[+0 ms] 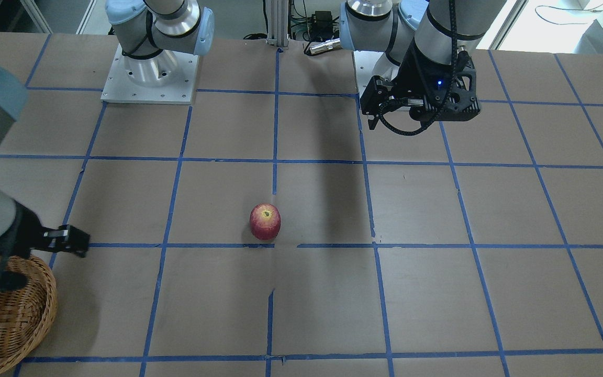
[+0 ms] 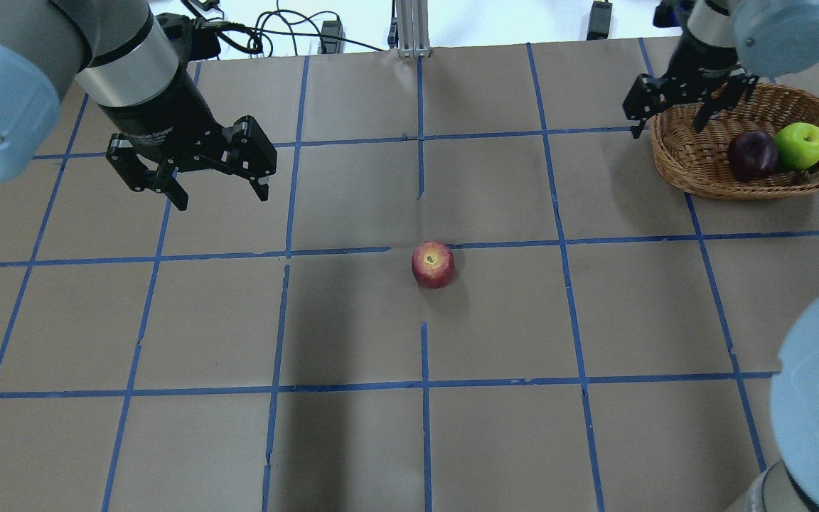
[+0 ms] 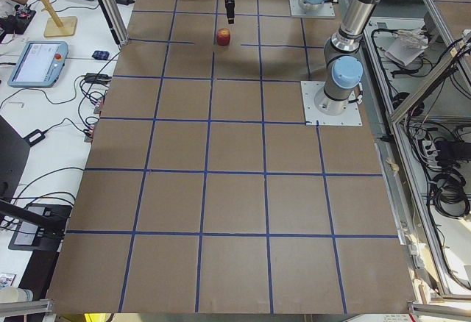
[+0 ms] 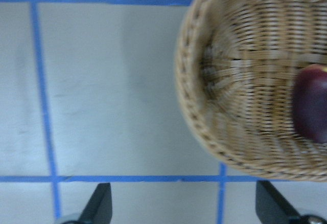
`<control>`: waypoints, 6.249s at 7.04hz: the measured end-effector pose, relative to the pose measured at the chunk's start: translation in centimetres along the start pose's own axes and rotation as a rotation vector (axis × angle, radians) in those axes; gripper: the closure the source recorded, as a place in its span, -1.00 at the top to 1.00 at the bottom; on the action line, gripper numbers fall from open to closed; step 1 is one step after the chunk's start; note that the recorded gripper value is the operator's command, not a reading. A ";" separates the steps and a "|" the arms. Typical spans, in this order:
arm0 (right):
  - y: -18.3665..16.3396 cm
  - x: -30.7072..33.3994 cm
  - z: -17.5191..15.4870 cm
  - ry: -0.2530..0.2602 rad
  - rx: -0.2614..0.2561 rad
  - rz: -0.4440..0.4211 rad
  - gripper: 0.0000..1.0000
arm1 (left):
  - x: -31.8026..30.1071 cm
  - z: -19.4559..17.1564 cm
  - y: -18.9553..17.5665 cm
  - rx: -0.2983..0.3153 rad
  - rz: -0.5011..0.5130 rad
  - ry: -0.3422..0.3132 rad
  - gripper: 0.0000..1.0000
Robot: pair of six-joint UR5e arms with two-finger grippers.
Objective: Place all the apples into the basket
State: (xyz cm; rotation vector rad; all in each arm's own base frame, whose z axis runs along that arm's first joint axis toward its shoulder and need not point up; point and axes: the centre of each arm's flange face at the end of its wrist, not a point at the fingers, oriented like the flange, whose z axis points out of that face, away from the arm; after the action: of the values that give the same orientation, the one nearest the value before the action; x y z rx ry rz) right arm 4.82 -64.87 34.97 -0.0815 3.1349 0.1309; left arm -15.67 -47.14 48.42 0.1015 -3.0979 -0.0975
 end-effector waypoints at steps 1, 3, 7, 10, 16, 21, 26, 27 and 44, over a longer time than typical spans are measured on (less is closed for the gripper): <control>0.5 -6.6 0.7 -0.047 -0.022 0.006 1.00 | -0.3 0.2 0.3 0.019 -0.002 0.002 1.00; 1.8 -16.6 3.6 -0.096 -0.072 0.030 1.00 | -2.1 -0.6 -1.1 0.058 -0.031 0.007 1.00; 4.6 -26.5 11.7 -0.081 -0.127 0.057 1.00 | -3.3 -1.3 -2.1 0.076 -0.055 0.011 1.00; 6.0 -28.1 13.8 -0.107 -0.171 0.052 1.00 | -3.4 -1.3 -2.0 0.078 -0.058 0.011 1.00; 6.8 -30.1 17.8 -0.111 -0.184 0.032 -1.00 | -3.5 -1.1 -1.8 0.074 -0.059 0.011 1.00; 4.0 -15.8 6.8 -0.028 -0.053 0.220 -1.00 | -3.6 -1.2 -1.8 0.076 -0.062 0.011 1.00; 0.1 8.7 4.4 0.117 0.079 0.139 -1.00 | -3.6 -1.3 -1.8 0.078 -0.062 0.012 1.00; -0.8 10.6 4.8 0.121 0.085 0.123 -1.00 | -3.6 -1.3 -1.8 0.078 -0.062 0.012 1.00; 13.0 -4.8 -8.3 0.055 0.062 0.067 1.00 | -3.7 -1.3 -1.9 0.079 -0.063 0.013 1.00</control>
State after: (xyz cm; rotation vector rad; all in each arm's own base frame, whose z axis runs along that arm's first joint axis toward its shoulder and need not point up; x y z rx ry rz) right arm 8.97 -52.34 44.38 0.0198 3.1948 0.0327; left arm -11.80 -48.83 49.48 0.2021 -3.0859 0.0232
